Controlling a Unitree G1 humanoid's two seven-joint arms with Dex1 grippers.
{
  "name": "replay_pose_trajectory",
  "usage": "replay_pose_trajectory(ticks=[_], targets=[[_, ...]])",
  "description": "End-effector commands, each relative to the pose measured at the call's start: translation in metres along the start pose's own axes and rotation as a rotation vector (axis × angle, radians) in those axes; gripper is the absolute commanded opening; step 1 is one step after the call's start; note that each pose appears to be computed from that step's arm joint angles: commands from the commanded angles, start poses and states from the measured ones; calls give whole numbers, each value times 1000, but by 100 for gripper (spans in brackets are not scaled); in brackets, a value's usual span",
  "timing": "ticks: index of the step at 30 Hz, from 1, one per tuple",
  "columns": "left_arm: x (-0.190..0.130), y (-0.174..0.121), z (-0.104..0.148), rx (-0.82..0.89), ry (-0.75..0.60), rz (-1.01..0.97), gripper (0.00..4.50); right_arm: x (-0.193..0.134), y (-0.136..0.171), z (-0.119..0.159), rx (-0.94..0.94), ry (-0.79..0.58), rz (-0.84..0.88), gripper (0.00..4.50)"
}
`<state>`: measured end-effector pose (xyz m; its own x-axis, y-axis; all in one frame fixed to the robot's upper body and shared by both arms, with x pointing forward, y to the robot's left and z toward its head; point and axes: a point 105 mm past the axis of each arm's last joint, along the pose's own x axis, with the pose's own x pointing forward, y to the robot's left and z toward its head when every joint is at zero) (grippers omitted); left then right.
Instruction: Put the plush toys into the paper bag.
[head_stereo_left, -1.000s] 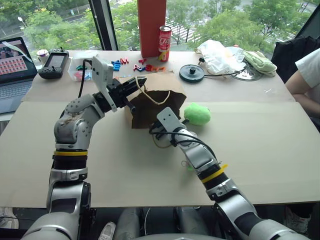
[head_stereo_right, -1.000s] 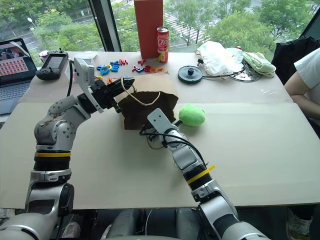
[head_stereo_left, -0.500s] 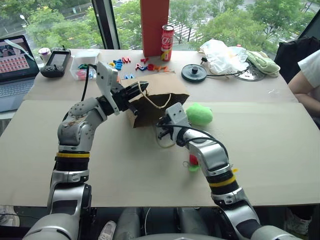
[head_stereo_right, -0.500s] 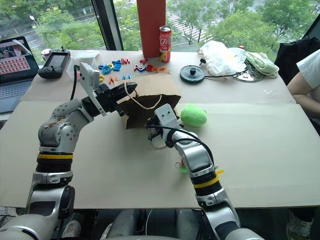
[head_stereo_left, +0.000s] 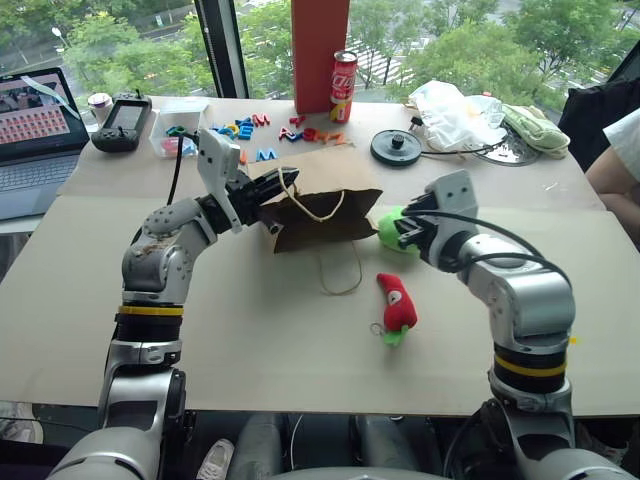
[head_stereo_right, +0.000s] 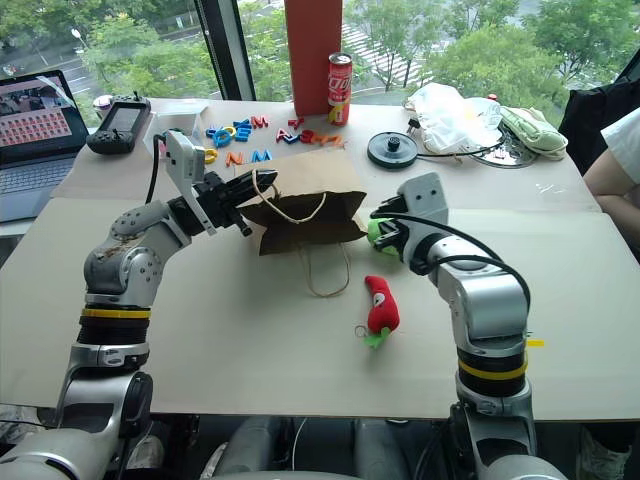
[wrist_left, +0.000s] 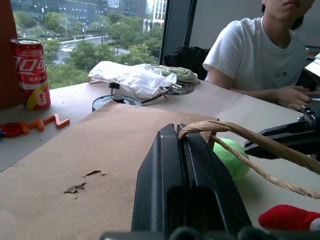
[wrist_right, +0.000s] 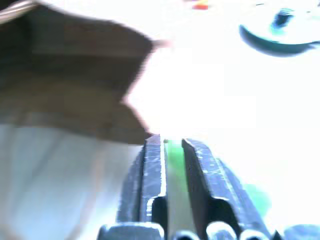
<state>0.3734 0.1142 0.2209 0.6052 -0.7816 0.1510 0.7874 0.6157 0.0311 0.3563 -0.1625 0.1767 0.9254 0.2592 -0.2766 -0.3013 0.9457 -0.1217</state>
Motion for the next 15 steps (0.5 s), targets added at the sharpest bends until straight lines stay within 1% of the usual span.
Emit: replay_pose_trajectory(ticks=[1,4,5,6,7,9,11,15], targets=[[5,-3,13,29,-49,-15,8,11,-7,7,3,-34,-22,258],[7,-2,14,30,-53,-17,8,26,-5,2,29,-24,-3,363],[7,-2,15,31,-54,-18,8,29,-4,1,36,-22,2,389],[7,-2,15,31,-54,-19,8,35,-5,-5,44,-5,-4,428],[7,-2,15,31,-54,-19,8,39,-5,-9,48,8,-9,444],[8,-2,15,31,-54,-20,8,45,-5,-13,64,17,-8,444],[8,-2,16,32,-57,-22,8,49,-8,-30,66,79,-46,444],[8,0,19,35,-62,-19,8,53,-6,-47,59,131,-61,444]])
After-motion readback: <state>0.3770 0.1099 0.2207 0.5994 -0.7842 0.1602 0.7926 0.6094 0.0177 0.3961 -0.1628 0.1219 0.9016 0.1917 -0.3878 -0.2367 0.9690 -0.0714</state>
